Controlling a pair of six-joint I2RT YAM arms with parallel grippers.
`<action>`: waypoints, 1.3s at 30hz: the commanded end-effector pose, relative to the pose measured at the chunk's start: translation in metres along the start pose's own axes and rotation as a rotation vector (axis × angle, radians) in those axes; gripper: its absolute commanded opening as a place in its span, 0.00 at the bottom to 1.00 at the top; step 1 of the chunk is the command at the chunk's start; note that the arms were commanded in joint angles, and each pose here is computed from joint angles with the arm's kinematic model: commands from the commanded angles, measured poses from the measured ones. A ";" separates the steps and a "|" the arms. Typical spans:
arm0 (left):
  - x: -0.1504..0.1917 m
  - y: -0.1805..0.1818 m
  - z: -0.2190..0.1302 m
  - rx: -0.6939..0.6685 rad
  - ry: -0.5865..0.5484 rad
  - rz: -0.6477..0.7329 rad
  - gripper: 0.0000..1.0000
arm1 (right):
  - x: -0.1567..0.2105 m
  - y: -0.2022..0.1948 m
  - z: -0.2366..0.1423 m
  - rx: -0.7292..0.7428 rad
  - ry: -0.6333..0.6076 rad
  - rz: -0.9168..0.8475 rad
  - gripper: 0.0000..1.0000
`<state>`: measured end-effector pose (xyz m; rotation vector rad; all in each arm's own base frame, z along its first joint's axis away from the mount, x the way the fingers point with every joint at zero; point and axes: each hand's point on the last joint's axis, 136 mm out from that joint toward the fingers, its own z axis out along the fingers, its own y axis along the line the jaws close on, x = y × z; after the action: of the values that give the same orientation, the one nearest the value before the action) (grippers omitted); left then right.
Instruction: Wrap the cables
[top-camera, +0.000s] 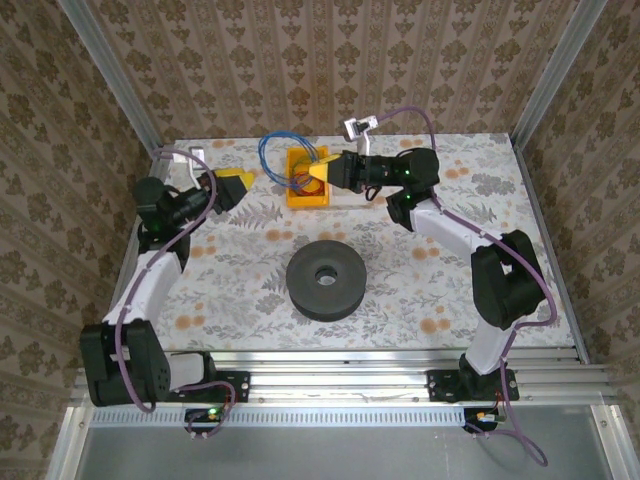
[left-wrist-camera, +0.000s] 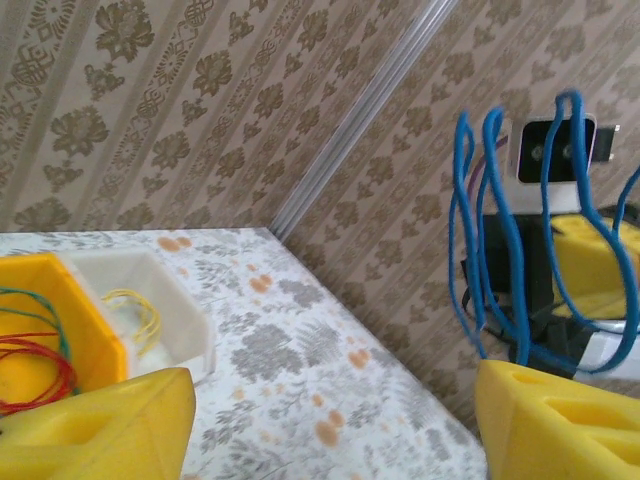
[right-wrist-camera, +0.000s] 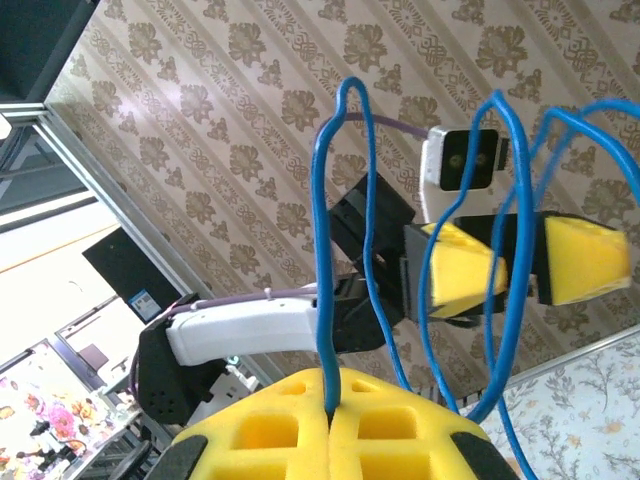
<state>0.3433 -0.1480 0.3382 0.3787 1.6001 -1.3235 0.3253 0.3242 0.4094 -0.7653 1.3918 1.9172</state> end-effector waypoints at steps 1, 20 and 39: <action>-0.016 -0.026 0.000 0.122 -0.049 0.059 0.72 | -0.006 0.008 0.005 -0.031 -0.028 -0.048 0.00; -0.005 -0.036 0.014 0.129 0.012 0.090 0.70 | -0.004 0.003 0.011 -0.038 -0.029 -0.037 0.00; -0.004 -0.034 0.015 0.122 0.018 0.085 0.66 | -0.002 0.013 0.015 -0.054 -0.020 -0.047 0.00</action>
<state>0.3344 -0.1693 0.3417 0.4577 1.5694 -1.3949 0.3235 0.3378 0.3988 -0.7626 1.4067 1.9559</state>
